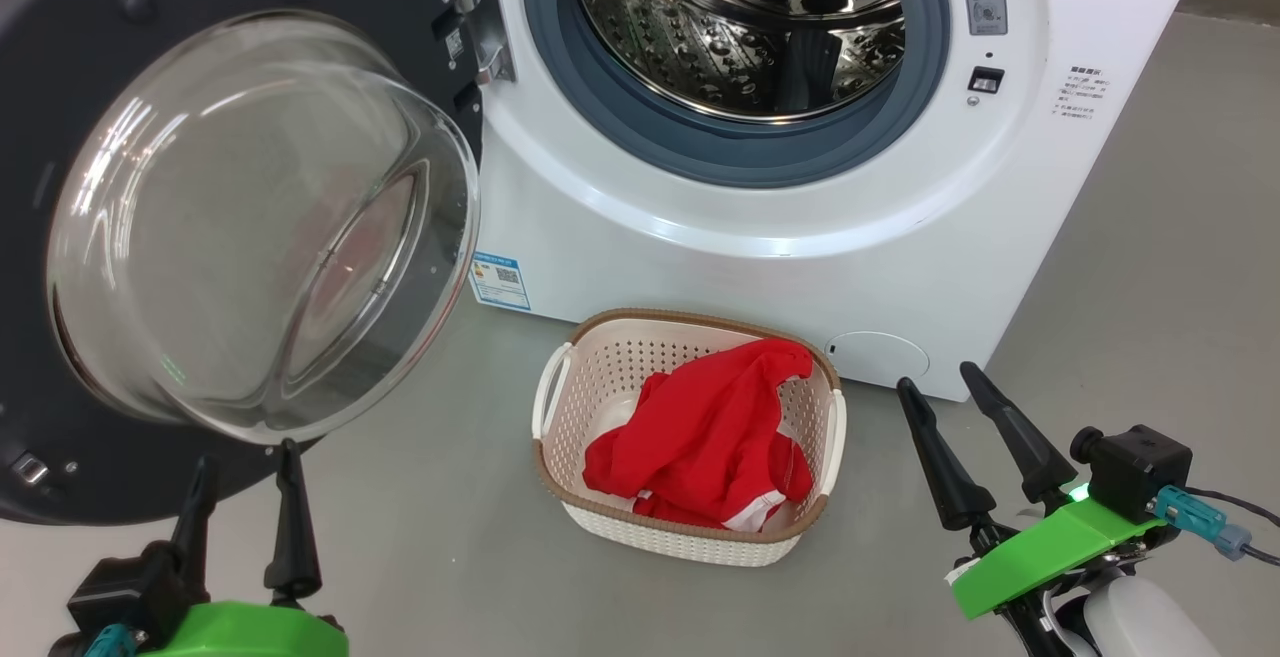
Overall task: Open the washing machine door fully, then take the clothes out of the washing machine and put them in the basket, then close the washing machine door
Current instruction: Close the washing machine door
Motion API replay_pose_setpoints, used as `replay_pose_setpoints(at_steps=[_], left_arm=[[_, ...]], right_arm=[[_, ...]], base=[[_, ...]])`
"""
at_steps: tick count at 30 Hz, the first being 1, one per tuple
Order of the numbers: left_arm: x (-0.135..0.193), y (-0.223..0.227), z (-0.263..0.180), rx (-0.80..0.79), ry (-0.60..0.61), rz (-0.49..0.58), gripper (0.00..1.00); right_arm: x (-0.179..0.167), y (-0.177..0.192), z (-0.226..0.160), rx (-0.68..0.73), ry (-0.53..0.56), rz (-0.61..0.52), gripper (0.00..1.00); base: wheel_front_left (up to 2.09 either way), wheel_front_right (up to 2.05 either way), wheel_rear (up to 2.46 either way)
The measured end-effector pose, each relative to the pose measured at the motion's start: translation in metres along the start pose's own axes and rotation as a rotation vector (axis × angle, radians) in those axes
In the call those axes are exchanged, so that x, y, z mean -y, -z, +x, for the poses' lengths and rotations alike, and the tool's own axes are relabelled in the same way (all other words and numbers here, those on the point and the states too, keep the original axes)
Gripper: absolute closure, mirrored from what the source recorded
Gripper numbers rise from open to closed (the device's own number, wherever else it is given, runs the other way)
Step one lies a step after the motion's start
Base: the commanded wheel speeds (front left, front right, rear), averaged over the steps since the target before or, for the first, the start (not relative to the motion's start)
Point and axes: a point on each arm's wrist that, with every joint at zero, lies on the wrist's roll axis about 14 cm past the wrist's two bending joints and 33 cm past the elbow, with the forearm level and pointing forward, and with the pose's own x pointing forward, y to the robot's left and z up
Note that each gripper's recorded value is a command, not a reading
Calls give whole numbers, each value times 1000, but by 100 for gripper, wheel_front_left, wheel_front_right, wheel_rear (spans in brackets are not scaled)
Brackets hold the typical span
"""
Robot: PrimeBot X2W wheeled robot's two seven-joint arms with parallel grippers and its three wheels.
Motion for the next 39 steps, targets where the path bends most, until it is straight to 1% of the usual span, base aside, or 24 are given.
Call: replay_pose_setpoints(at_steps=[21, 22, 23, 24, 26, 29, 30, 39], left_arm=[[-1, -5, -1, 19, -4, 1, 0], [-1, -5, -1, 20, -4, 2, 9], [-1, -5, -1, 20, -4, 3, 9], [-1, -6, -1, 21, -3, 3, 21], [-2, -6, -2, 23, -3, 5, 58], [-2, -7, -2, 25, -2, 8, 87], [-3, -8, -2, 28, -1, 9, 100], [-7, -21, -2, 54, 13, 36, 100]], right_arm=[[0, -3, 0, 7, 1, -3, 0], [-1, -3, 0, 8, 0, -3, 0], [-1, -4, 0, 9, -1, -3, 0], [-2, -4, 0, 10, -1, -3, 0], [-2, -4, 0, 11, -3, -2, 0], [-3, -4, 1, 11, -4, -2, 0], [-3, -4, 1, 11, -5, -2, 0], [-4, -5, 2, 15, -4, 13, 0]], base=[[0, 0, 0], [0, 0, 0], [0, 0, 0], [0, 0, 0], [0, 0, 0], [0, 0, 0], [0, 0, 0], [0, 0, 0]])
